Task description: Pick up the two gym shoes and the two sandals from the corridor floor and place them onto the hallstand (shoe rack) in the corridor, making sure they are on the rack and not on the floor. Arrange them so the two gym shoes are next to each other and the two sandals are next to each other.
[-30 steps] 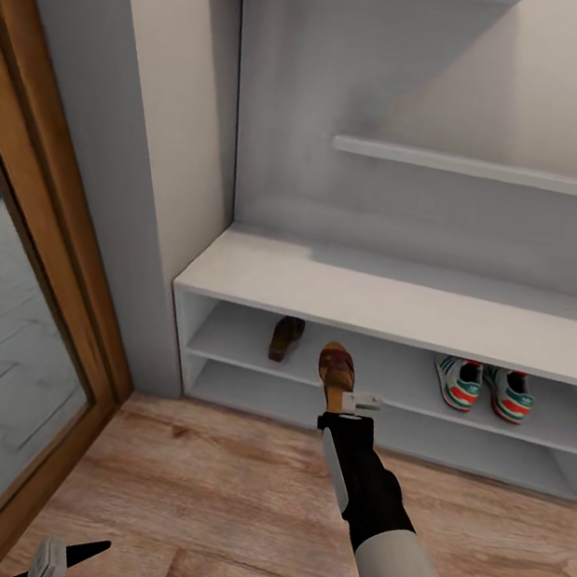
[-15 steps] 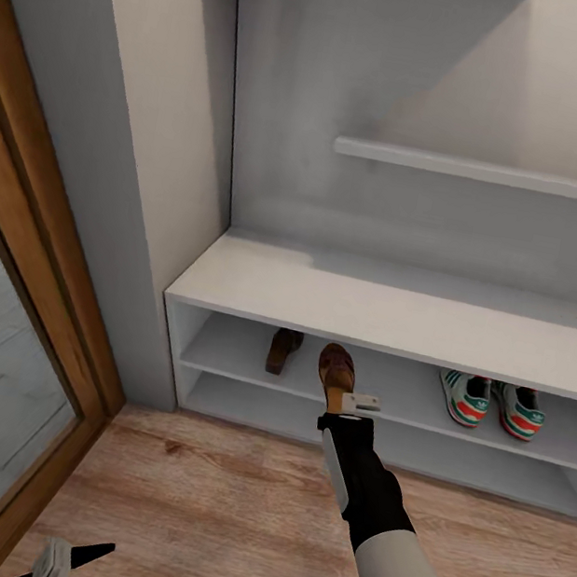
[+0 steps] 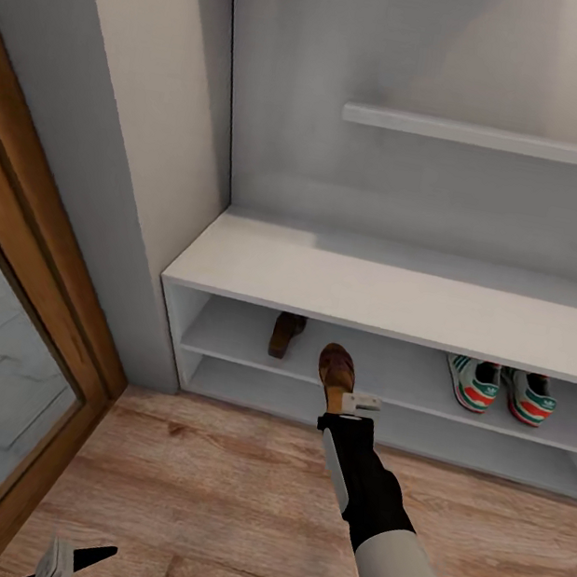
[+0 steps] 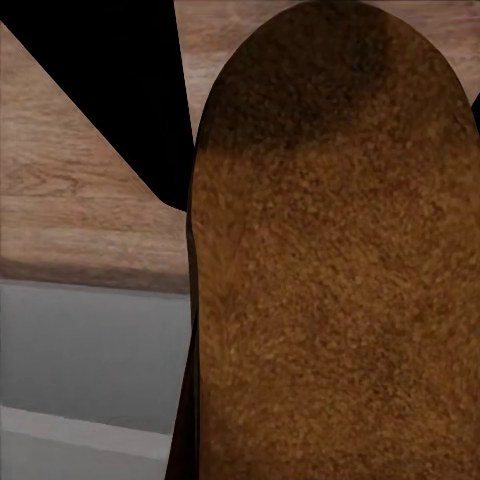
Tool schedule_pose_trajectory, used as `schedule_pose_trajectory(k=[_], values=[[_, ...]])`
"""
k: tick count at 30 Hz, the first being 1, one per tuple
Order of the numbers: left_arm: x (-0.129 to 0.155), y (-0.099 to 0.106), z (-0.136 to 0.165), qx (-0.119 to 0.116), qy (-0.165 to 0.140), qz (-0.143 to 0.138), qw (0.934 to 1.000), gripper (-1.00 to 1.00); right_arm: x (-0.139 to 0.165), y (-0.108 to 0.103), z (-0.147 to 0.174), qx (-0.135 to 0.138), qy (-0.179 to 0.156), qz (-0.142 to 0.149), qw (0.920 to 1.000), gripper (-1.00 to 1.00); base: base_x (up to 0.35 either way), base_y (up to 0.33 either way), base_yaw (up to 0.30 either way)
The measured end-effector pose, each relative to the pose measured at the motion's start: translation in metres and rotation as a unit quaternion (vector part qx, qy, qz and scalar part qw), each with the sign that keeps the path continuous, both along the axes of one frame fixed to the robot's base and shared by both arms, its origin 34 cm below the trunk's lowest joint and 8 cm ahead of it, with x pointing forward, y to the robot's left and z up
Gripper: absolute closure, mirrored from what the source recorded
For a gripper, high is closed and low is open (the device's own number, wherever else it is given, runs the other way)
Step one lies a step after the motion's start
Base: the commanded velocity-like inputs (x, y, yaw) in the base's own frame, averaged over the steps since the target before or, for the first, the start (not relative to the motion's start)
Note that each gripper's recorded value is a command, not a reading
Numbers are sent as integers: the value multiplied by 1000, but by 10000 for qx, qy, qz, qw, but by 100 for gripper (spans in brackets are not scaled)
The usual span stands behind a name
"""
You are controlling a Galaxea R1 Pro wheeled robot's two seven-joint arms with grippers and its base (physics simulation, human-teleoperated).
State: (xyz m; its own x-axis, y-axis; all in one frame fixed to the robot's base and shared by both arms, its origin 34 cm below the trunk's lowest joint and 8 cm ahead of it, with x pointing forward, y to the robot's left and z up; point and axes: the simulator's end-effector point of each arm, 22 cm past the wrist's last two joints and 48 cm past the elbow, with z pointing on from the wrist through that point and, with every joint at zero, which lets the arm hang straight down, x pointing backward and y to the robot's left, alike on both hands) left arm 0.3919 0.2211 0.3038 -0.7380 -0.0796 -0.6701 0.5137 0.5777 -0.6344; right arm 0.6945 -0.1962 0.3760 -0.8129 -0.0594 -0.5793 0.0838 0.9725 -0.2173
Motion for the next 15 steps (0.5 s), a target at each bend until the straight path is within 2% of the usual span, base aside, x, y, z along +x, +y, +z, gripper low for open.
schedule_pose_trajectory(k=[9,15], values=[[-1,0,-1,5,3,-3,10000,-100,-1,0,-3,-1,24,-6,10000,100,12,0,0],[-1,0,-1,2,9,-2,10000,-100,-1,-1,-2,-4,18,-7,10000,100,198,0,0]])
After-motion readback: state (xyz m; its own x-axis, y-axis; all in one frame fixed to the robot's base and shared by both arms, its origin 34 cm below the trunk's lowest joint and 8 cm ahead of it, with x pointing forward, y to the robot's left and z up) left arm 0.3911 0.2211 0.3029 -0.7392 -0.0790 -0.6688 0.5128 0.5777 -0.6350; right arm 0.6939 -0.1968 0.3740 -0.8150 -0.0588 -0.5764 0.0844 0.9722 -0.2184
